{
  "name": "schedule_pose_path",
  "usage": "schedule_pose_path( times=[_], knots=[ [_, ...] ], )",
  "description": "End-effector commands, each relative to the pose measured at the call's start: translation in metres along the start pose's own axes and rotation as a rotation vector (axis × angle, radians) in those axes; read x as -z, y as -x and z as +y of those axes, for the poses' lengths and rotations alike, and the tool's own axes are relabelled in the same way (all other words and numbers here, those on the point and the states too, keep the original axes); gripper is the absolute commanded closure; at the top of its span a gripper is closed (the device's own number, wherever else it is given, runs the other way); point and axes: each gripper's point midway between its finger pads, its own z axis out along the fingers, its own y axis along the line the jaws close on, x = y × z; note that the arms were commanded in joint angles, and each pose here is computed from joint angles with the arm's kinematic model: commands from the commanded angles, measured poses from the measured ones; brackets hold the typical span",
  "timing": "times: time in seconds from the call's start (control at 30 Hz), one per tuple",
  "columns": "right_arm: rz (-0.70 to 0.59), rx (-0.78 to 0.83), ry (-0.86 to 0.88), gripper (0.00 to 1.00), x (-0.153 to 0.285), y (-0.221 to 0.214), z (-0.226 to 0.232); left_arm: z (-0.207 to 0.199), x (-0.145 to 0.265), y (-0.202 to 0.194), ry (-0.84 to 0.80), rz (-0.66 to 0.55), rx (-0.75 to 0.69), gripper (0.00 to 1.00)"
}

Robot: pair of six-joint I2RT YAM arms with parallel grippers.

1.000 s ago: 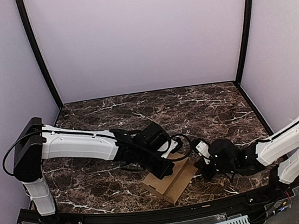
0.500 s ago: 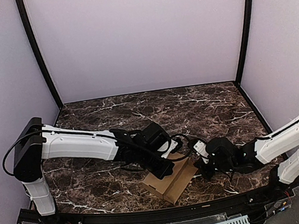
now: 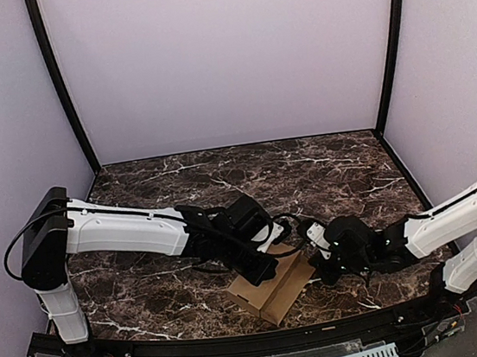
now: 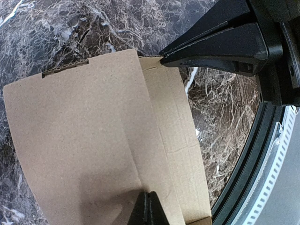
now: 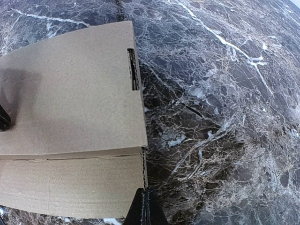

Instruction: Fold the paper box

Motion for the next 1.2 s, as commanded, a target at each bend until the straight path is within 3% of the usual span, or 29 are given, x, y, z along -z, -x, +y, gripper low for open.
schedule_pose_path(
  times=[0.0,0.9,1.17],
  knots=[
    [-0.031,-0.018,0.045,1.00,0.000,0.019,0.015,0.003,-0.009,-0.032,0.018,0.094,-0.011,0.99],
    [-0.106,-0.076,0.021,1.00,0.001,0.073,0.019,-0.003,-0.012,-0.036,0.000,0.094,-0.017,0.99],
    [-0.124,-0.124,0.028,1.00,0.010,0.072,0.014,-0.001,-0.012,-0.036,0.013,0.081,-0.002,0.99]
  ],
)
